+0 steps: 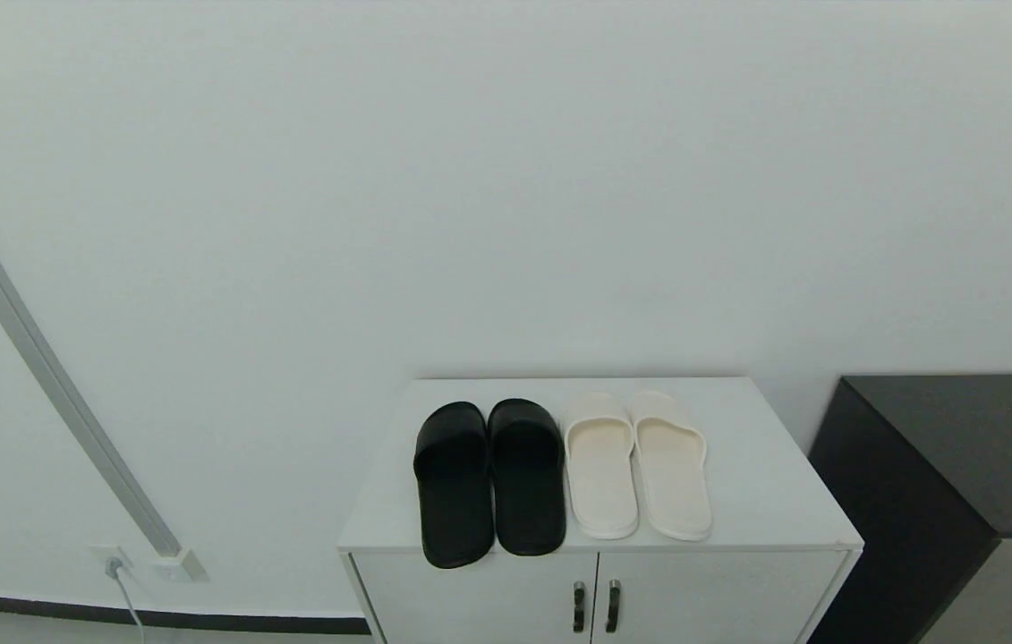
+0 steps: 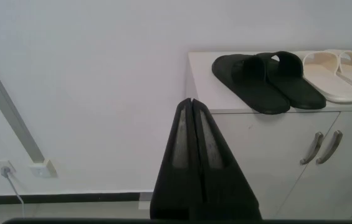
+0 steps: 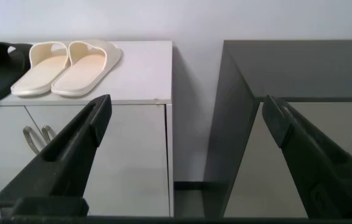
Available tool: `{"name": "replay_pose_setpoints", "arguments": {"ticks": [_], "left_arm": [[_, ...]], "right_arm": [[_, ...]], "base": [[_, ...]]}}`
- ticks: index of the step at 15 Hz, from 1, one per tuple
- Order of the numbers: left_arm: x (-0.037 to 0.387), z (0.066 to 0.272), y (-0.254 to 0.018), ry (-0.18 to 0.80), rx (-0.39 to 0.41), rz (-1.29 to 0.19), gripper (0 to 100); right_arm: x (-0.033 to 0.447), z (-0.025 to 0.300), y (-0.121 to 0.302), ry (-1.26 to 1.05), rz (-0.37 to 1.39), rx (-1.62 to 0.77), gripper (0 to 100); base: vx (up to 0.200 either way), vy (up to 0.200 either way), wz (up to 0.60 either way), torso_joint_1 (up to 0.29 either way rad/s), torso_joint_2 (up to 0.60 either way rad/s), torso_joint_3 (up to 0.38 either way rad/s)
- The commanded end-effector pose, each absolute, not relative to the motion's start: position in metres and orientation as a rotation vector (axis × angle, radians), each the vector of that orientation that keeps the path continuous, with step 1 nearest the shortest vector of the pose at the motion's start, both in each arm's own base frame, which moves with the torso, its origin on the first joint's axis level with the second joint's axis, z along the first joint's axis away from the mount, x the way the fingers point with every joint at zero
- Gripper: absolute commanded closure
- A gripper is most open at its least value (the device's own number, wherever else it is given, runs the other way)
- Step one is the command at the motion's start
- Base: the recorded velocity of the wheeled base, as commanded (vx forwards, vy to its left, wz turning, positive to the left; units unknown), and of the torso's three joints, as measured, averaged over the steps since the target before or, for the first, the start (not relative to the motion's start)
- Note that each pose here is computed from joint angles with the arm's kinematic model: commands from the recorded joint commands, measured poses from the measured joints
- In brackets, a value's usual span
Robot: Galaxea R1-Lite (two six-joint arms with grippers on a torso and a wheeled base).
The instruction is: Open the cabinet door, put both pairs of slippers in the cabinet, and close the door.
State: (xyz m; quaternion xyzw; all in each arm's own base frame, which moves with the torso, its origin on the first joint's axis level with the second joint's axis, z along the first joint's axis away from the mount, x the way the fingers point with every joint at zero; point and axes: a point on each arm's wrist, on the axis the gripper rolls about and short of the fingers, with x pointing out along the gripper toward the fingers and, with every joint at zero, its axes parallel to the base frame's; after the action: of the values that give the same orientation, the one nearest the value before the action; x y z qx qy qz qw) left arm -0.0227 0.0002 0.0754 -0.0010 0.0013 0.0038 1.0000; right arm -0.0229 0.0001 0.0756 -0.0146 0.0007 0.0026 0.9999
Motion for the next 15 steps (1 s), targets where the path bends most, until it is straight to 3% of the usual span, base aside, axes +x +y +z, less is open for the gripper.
{"name": "replay_pose_setpoints", "arguments": {"ticks": [1, 9, 10, 11, 12, 15], "left_arm": [[-0.023, 0.075, 0.000, 0.003, -0.003, 0.008, 100], [-0.023, 0.076, 0.000, 0.002, -0.005, 0.009, 100], [-0.023, 0.076, 0.000, 0.002, -0.002, 0.011, 100], [-0.023, 0.075, 0.000, 0.003, -0.002, 0.008, 100], [-0.023, 0.076, 0.000, 0.002, -0.002, 0.008, 100], [-0.023, 0.076, 0.000, 0.002, -0.005, 0.008, 100]], "right_arm": [[-0.023, 0.076, 0.000, 0.000, 0.006, -0.032, 0], [-0.022, 0.077, 0.000, 0.003, 0.000, -0.043, 0], [-0.027, 0.104, 0.000, -0.077, -0.009, 0.008, 0], [-0.033, 0.166, 0.000, -0.161, 0.004, 0.143, 0], [-0.021, 0.174, 0.000, -0.040, 0.004, 0.143, 0], [0.014, 0.144, 0.002, 0.226, 0.102, 0.049, 0]], "base": [[0.000, 0.000, 0.00, 0.000, 0.00, 0.000], [0.000, 0.000, 0.00, 0.000, 0.00, 0.000], [0.000, 0.000, 0.00, 0.000, 0.00, 0.000], [0.000, 0.000, 0.00, 0.000, 0.00, 0.000], [0.000, 0.000, 0.00, 0.000, 0.00, 0.000], [0.000, 0.000, 0.00, 0.000, 0.00, 0.000]]}}
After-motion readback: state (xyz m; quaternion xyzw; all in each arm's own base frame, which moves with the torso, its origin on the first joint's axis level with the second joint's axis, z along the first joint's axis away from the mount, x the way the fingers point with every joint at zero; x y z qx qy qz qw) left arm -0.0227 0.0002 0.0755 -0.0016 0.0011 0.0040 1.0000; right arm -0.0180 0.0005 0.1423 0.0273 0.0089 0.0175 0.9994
